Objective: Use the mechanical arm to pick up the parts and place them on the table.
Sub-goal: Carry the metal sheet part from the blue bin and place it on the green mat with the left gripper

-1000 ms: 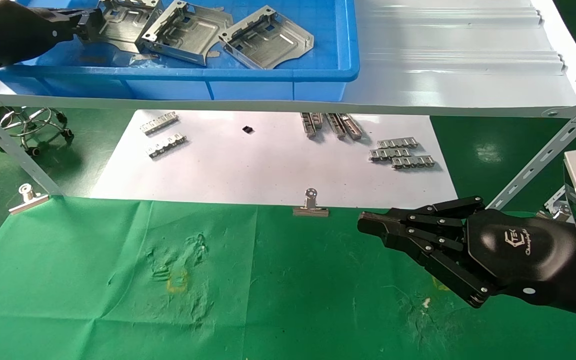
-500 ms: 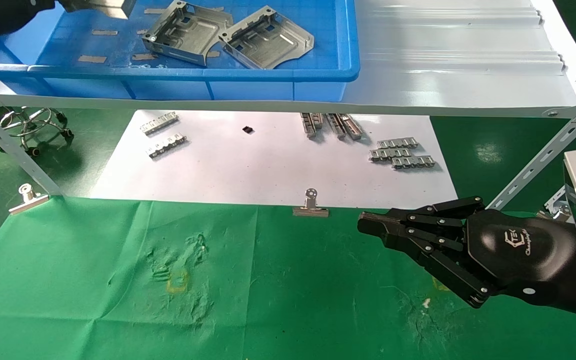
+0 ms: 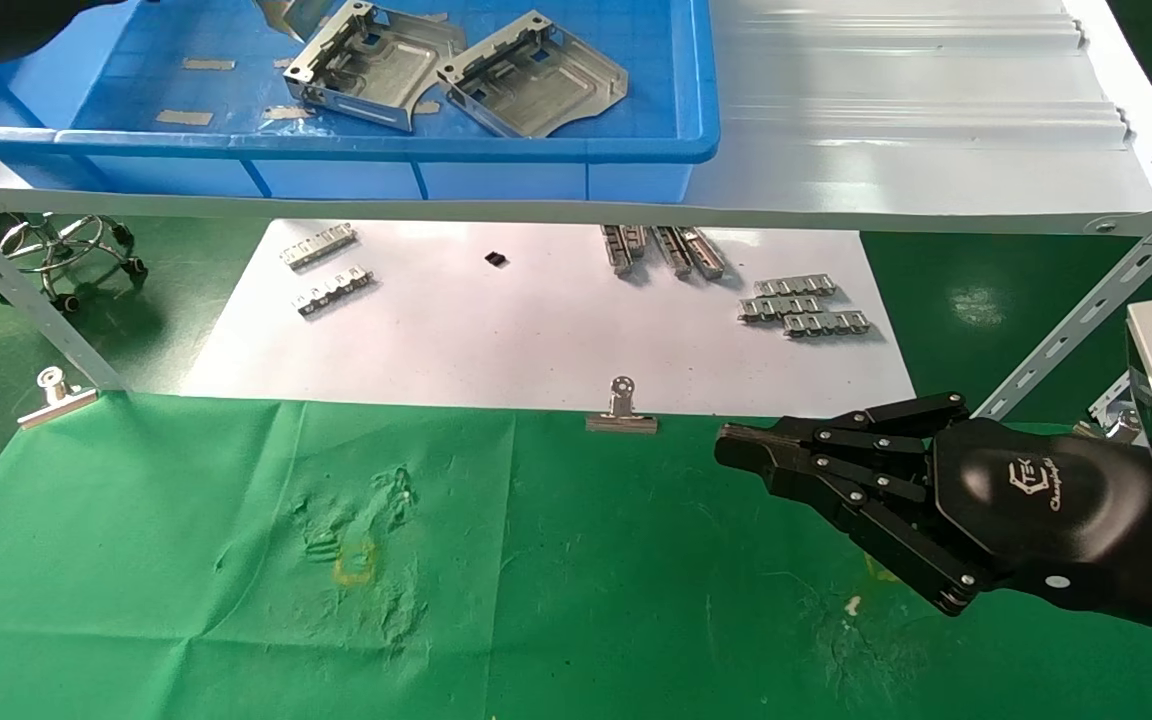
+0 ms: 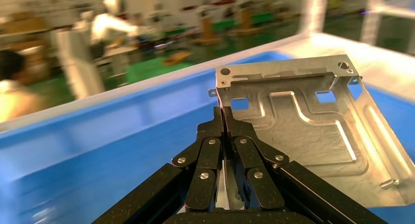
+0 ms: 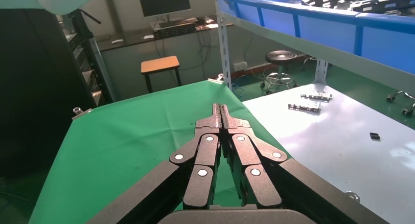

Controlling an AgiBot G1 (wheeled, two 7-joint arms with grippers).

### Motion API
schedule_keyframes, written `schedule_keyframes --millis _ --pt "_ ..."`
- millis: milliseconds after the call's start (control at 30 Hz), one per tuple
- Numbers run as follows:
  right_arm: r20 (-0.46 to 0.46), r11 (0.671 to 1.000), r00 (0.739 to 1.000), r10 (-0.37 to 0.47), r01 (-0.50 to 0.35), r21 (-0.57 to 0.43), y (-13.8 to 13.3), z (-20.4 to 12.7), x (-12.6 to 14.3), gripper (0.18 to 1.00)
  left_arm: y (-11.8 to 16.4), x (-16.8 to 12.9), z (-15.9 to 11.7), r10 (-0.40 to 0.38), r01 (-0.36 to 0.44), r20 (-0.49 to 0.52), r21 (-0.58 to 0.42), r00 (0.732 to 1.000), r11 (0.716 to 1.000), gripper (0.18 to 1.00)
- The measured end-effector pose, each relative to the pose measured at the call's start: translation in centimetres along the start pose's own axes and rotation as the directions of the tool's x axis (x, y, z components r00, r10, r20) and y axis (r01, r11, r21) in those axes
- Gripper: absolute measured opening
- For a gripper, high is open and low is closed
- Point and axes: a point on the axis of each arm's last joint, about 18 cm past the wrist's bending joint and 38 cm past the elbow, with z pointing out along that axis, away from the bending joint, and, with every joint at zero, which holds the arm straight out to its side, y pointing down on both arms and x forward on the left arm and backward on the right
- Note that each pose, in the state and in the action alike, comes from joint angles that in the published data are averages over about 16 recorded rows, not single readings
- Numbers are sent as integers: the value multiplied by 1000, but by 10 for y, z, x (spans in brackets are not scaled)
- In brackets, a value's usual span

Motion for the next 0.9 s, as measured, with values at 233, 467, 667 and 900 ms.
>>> schedule_keyframes --millis 233,467,667,900 --pt "0 1000 1000 0 0 0 0 0 0 192 5 31 -20 78 -77 -186 10 980 997 191" --pt "0 1000 1000 0 0 0 0 0 0 192 17 53 -39 168 -171 -337 23 926 985 191" --pt "0 1000 1000 0 0 0 0 0 0 192 31 66 -52 247 -253 -426 43 871 967 191" --pt "0 1000 1000 0 0 0 0 0 0 192 53 76 -65 328 -354 -486 41 810 935 191"
